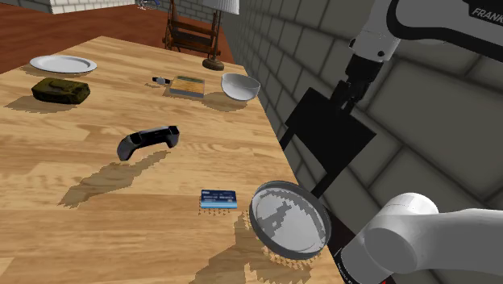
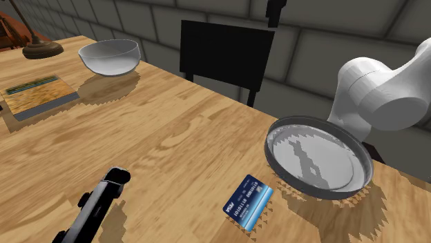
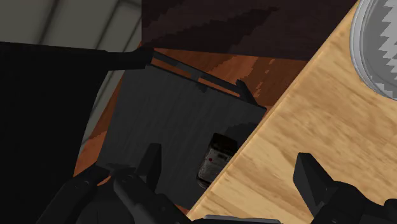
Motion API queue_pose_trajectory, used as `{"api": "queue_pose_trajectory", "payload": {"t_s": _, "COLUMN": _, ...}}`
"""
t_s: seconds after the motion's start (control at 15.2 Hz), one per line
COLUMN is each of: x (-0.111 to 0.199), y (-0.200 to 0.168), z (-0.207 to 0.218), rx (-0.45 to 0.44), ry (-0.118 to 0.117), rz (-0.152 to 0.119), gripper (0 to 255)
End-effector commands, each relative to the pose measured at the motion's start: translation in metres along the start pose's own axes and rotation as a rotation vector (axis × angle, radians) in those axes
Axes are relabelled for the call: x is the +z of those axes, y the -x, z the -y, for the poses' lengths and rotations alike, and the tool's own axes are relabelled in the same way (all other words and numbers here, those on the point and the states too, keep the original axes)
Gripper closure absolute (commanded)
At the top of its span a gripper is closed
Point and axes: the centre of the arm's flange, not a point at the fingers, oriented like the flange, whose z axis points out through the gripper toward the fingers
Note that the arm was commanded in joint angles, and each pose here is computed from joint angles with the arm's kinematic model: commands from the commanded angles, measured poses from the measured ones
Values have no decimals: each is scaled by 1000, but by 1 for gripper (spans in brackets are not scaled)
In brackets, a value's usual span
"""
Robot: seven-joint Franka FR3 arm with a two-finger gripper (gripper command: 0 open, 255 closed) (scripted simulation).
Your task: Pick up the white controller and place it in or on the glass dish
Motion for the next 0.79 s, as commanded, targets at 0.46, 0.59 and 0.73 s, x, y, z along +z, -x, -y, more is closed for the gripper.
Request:
{"api": "queue_pose_trajectory", "payload": {"t_s": 0.46, "x": 29, "y": 7, "z": 83, "rx": 126, "ry": -33, "rz": -114, "gripper": 0}}
{"api": "queue_pose_trajectory", "payload": {"t_s": 0.59, "x": 37, "y": 6, "z": 107, "rx": 162, "ry": -43, "rz": -147, "gripper": 0}}
{"api": "queue_pose_trajectory", "payload": {"t_s": 0.73, "x": 44, "y": 4, "z": 131, "rx": 198, "ry": -53, "rz": -179, "gripper": 0}}
